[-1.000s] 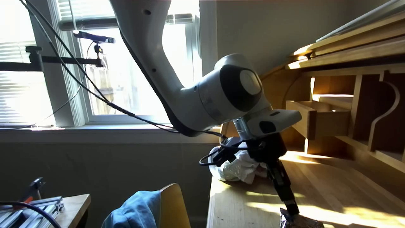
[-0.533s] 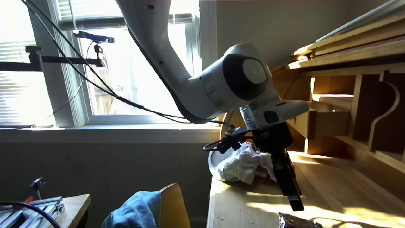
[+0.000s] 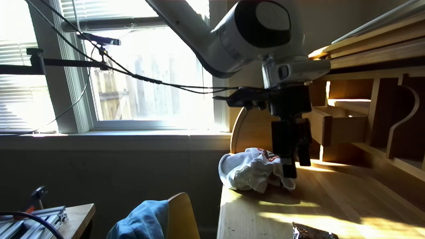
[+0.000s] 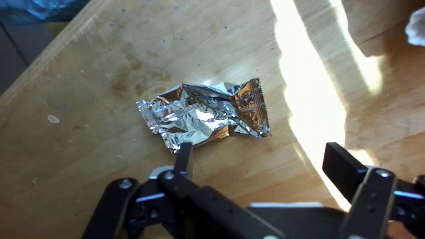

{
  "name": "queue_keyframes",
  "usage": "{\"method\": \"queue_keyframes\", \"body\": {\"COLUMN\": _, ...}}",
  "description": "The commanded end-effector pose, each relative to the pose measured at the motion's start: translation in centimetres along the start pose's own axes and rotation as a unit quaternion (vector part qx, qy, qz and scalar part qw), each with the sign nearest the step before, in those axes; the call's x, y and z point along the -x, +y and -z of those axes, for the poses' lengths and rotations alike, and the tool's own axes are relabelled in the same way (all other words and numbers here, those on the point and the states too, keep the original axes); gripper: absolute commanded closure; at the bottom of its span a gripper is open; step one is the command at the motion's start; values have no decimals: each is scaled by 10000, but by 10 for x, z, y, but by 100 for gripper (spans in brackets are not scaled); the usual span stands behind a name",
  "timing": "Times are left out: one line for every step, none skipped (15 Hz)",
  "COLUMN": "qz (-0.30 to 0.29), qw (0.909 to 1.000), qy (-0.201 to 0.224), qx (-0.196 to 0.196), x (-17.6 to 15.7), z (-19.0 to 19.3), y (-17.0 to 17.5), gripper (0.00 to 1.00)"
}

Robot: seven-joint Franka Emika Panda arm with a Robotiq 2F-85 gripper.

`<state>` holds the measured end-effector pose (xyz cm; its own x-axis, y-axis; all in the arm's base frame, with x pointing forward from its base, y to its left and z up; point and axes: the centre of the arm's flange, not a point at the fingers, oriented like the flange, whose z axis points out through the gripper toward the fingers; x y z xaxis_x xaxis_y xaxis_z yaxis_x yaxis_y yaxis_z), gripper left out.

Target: Move the wrapper forward

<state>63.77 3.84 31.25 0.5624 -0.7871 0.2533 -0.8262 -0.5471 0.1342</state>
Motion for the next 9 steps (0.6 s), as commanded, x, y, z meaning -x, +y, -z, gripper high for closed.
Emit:
{"method": "queue_keyframes", "body": {"qz": -269, "qw": 9988, "qy": -385, "qx": 152, "x": -10, "z": 42, "y": 9, "gripper": 0}}
{"method": "queue_keyframes", "body": {"qz": -277, "qw": 9986, "qy": -391, "qx": 225, "x": -10, "z": 48, "y": 12, "gripper": 0}}
{"method": "queue_keyframes", "body": {"qz": -240, "qw": 9986, "qy": -399, "qx": 236, "x": -11, "z": 53, "y": 14, "gripper": 0}}
{"method": "queue_keyframes", "body": {"qz": -143, "qw": 9991, "qy": -359, "qx": 185, "x": -12, "z": 56, "y": 17, "gripper": 0}}
{"method": "queue_keyframes", "body": {"qz": -85, "qw": 9995, "qy": -310, "qx": 77, "x": -13, "z": 58, "y": 18, "gripper": 0}}
{"method": "queue_keyframes", "body": {"qz": 66, "qw": 9990, "qy": -422, "qx": -95, "x": -15, "z": 56, "y": 20, "gripper": 0}}
{"method": "queue_keyframes", "body": {"qz": -93, "qw": 9996, "qy": -215, "qx": 123, "x": -12, "z": 53, "y": 13, "gripper": 0}}
{"method": "queue_keyframes", "body": {"qz": -31, "qw": 9997, "qy": -247, "qx": 80, "x": -12, "z": 54, "y": 13, "gripper": 0}}
{"method": "queue_keyframes", "body": {"qz": 3, "qw": 9996, "qy": -266, "qx": 66, "x": -14, "z": 54, "y": 13, "gripper": 0}}
